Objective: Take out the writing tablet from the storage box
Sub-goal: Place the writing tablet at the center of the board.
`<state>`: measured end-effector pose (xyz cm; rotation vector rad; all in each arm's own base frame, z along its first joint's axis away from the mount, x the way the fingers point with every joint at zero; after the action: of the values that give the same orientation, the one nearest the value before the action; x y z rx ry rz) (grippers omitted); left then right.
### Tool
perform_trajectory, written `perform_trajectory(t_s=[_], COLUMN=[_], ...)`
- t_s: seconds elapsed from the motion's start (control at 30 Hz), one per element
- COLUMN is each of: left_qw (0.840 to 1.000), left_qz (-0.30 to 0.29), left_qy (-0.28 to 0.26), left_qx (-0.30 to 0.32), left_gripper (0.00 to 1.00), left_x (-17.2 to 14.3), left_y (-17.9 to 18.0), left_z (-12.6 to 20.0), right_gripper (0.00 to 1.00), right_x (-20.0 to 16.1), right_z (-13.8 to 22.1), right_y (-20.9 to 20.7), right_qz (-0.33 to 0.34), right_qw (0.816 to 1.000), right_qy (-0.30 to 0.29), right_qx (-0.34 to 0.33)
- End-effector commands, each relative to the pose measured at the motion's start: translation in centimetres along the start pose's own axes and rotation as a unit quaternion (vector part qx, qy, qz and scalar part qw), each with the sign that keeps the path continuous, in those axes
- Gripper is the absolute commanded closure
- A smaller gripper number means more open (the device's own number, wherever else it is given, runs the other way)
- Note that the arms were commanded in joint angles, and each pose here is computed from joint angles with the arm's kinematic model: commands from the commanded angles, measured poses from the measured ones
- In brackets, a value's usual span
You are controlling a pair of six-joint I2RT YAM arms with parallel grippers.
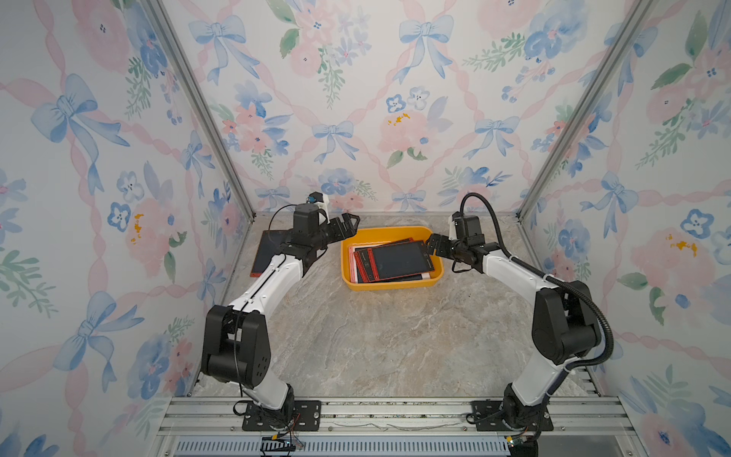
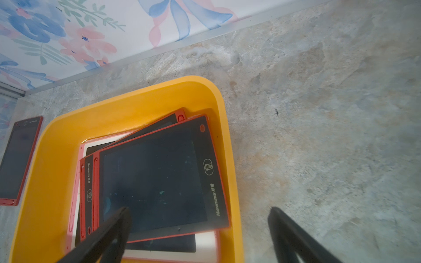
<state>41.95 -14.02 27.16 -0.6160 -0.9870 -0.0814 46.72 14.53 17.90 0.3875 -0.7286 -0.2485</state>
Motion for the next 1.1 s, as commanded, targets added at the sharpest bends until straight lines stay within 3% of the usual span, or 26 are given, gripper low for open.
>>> perform_trajectory(t_s=[0.0, 0.17, 0.47, 0.87, 1.07], left_qw=[0.996, 0.988, 0.977, 0.971, 0.968], left_qz=[-0.010, -0.025, -0.015, -0.005, 0.003], left_qy=[0.086, 0.153, 0.212, 0.235, 0.253], left_qx=[-0.031, -0.016, -0.011, 0.032, 0.012], left_gripper=[0.02, 0.02, 0.02, 0.02, 0.02], left_x=[-3.6, -7.0, -11.0, -12.9, -13.9], left_y=[-1.1, -1.7, -1.5, 0.2, 0.0], left_z=[-2.9, -5.8, -9.0, -11.3, -12.1], right_gripper=[0.03, 0.03, 0.03, 0.03, 0.03], right_x=[-0.9, -1.8, -3.0, -3.4, -3.5], right_z=[-1.1, -1.8, -3.6, -3.9, -4.1], right_y=[0.0, -0.2, 0.6, 0.9, 1.0], right_qz=[0.005, 0.006, 0.010, 0.011, 0.009], right_qw=[0.999, 0.999, 0.998, 0.997, 0.997], right_qy=[0.023, 0.037, 0.061, 0.068, 0.070], right_qx=[-0.024, -0.034, -0.030, -0.025, -0.021])
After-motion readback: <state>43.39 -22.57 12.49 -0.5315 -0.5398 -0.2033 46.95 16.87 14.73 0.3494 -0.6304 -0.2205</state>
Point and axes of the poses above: each gripper's point midway between its finger pads, its own z axis back along the fingers, its own y axis along the line the jaws close on, x = y × z, the point moved 7 cm from there along z, back along the fingers, and after that the axes turned 9 degrees about -z, right-handed, at the moved point
